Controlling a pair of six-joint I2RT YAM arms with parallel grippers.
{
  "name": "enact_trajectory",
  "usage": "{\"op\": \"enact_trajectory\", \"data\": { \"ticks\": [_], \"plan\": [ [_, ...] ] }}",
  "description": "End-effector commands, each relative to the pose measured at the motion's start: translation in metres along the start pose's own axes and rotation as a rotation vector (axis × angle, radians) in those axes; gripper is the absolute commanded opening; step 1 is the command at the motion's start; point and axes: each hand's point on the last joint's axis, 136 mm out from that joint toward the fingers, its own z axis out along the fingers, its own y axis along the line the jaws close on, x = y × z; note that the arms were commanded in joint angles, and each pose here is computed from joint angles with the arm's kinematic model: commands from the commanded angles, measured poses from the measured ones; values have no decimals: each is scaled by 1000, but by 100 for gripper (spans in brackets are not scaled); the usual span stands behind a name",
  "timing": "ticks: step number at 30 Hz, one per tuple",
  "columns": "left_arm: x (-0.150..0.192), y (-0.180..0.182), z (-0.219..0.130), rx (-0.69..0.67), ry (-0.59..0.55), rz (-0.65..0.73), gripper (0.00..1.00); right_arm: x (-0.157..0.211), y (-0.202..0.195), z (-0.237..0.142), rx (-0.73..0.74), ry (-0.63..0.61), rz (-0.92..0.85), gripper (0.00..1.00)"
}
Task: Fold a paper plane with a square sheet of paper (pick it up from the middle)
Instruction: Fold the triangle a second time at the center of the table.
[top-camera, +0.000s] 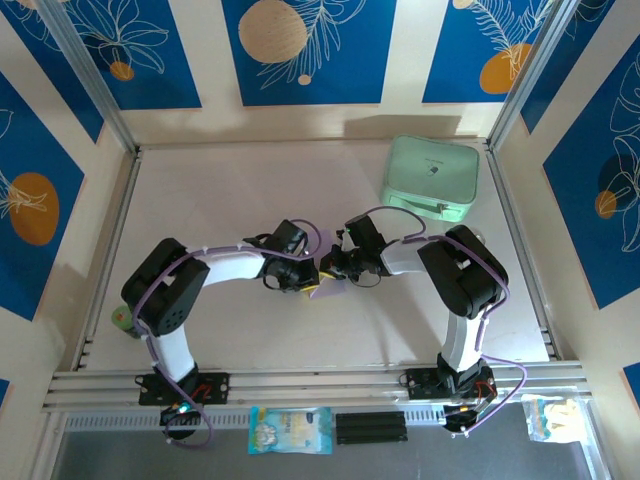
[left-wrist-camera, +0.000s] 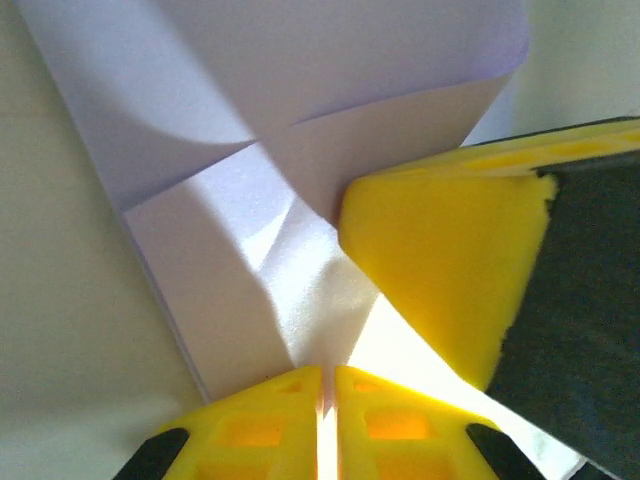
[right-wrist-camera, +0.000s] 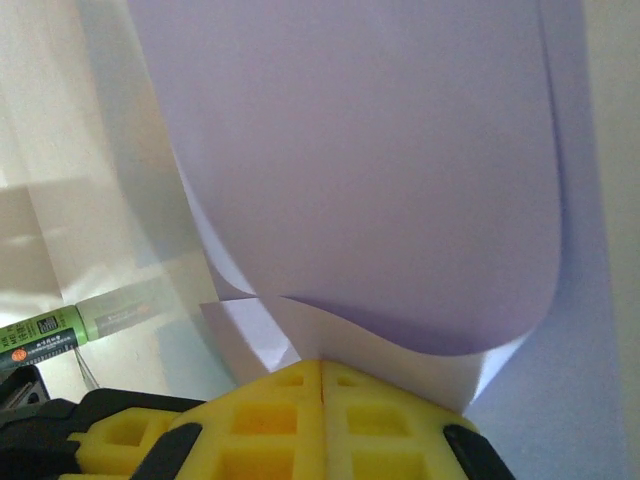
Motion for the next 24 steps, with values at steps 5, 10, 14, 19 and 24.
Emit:
{"op": "enact_trajectory", "data": {
  "ticks": [5,10,14,19,24],
  "plan": [
    [15,16,3,-57,42,14,12,30,-87,10,269,57,132,2],
    [11,2,-5,-15,13,35,11,30,-88,10,272,58,140,2],
    [7,-21,-14,57,-33,73,12,31,-88,10,274,60,146,2],
    [15,-21,-4,74,-11,72,12,31,-89,11,274,62,153,1],
    [20,-2,5,3,12,68,12,31,-90,11,273,66,160,1]
  ]
}}
